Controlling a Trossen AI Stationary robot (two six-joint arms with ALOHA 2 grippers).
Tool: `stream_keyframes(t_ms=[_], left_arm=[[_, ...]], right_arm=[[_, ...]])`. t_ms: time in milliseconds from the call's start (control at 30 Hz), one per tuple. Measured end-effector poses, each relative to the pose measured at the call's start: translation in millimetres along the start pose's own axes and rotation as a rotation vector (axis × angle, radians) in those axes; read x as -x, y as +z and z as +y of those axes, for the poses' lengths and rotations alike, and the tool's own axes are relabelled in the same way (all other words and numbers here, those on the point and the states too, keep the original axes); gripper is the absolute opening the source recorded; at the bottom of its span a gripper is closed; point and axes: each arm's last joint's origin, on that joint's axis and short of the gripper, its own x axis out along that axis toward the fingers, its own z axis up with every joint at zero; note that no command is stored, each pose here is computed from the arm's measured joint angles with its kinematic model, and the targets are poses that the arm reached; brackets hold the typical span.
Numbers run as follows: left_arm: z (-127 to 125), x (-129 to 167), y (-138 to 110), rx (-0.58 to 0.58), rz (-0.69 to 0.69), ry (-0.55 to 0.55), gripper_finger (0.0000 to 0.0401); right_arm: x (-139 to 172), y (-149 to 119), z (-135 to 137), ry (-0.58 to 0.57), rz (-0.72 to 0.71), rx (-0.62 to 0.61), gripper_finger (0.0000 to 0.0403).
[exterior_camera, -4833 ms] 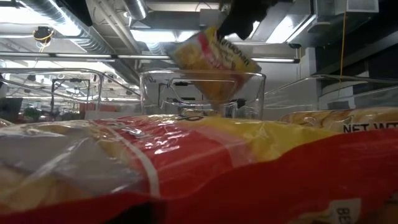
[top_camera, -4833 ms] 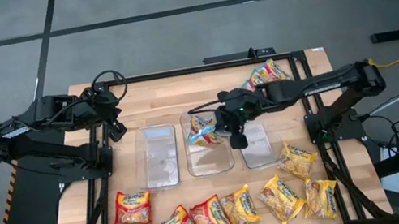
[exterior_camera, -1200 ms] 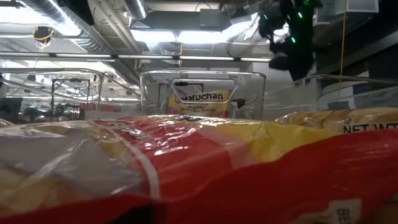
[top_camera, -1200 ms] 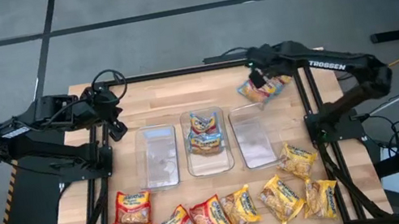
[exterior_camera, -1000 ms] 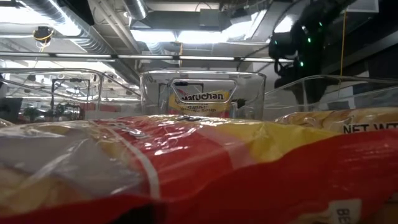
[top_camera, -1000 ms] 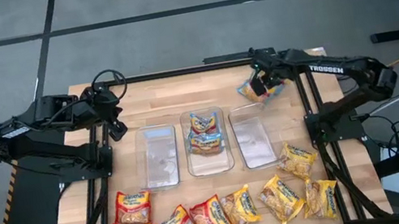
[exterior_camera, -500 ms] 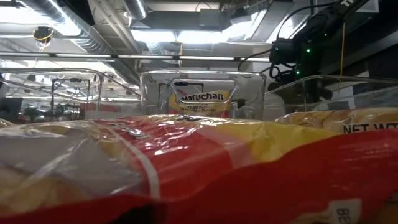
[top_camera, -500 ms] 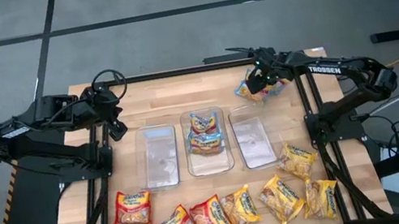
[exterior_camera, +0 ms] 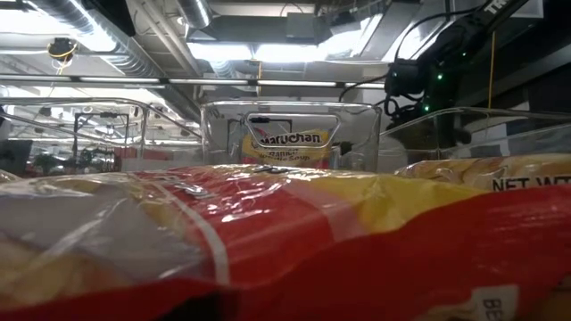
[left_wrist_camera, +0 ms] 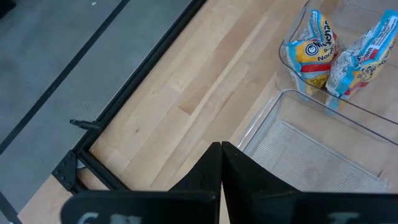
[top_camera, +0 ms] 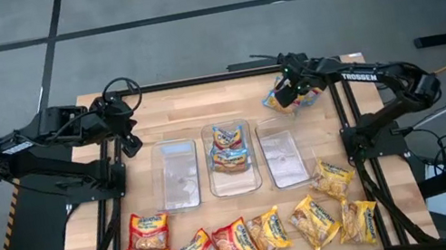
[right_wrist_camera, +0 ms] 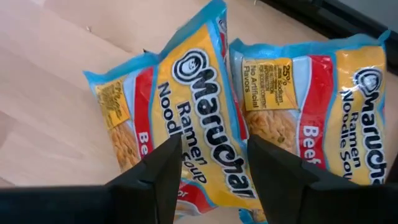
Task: Sort Maruchan noodles
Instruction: Put the blue noodle pack into the middle transparent bin
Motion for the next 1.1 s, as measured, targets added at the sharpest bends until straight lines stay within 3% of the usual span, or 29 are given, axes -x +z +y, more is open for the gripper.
stream_keyframes(t_ms=[300,433,600,733,933,1100], left_arm=[[0,0,0,0.0,0.001,0.0,0.0],[0,0,0,0.0,0.001,0.0,0.0],[0,0,0,0.0,0.0,0.0,0.0],[0,0,0,-0.001,0.001,0.0,0.0],[0,0,0,-0.001,0.001,0.0,0.0],[0,0,0,-0.002,0.001,0.0,0.0]], right_arm=[[-11,0,3,0.01,0.034,0.003,0.016],[-10,1,3,0.024,0.019,-0.001,0.0111],[-10,1,3,0.028,0.021,0.004,0.0015],[-8,4,4,0.034,0.013,0.005,0.0004],[23,29,14,0.177,-0.082,-0.002,0.0002],[63,42,38,0.347,-0.182,0.067,0.0001]])
